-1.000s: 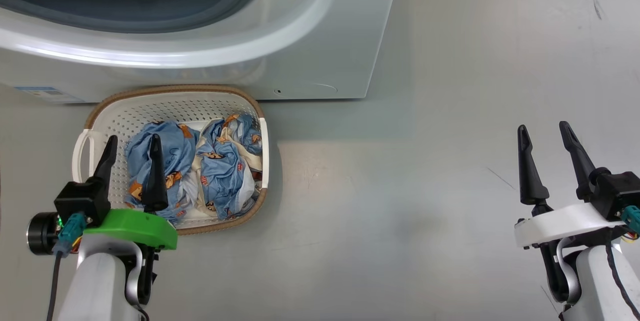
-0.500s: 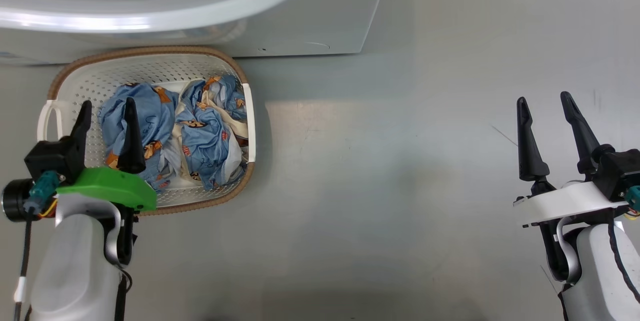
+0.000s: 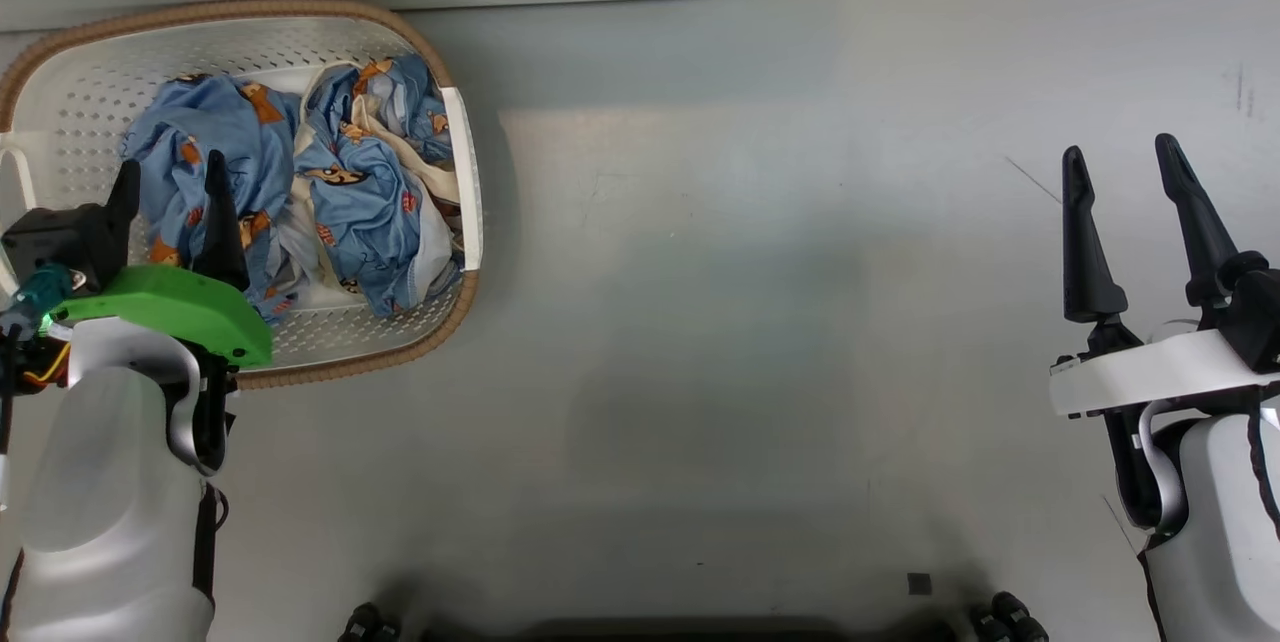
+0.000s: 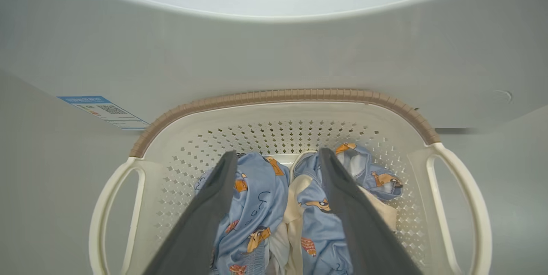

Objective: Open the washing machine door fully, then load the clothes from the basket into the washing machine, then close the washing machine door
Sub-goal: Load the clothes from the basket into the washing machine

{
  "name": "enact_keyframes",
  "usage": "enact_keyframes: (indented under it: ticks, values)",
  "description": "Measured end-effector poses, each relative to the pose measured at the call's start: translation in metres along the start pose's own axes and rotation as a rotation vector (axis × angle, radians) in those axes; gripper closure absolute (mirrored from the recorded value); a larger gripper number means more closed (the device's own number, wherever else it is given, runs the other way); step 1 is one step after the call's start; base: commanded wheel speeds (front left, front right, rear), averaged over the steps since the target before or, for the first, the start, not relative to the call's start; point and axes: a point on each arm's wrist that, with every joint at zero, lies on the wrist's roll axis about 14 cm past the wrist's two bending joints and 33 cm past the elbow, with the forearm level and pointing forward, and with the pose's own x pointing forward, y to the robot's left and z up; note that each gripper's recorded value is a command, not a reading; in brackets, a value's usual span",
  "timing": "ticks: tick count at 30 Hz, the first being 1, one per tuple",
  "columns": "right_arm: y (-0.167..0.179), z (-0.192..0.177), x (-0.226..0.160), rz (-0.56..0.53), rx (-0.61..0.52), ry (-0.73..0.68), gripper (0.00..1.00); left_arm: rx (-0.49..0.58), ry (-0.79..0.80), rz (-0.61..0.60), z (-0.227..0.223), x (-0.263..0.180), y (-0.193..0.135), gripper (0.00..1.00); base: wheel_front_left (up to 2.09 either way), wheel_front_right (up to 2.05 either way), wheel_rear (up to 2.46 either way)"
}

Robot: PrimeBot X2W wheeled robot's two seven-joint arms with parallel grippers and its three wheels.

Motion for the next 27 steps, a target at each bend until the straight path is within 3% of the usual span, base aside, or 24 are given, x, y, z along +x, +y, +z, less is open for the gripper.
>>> enact_keyframes:
  ticks: [27]
  values:
    - [-0.01,-0.063,0.014,-0.018,0.02,0.123,0.0,0.076,0.324,0.036,-0.1,0.039,0.025,0.0,0.0,0.0,0.0]
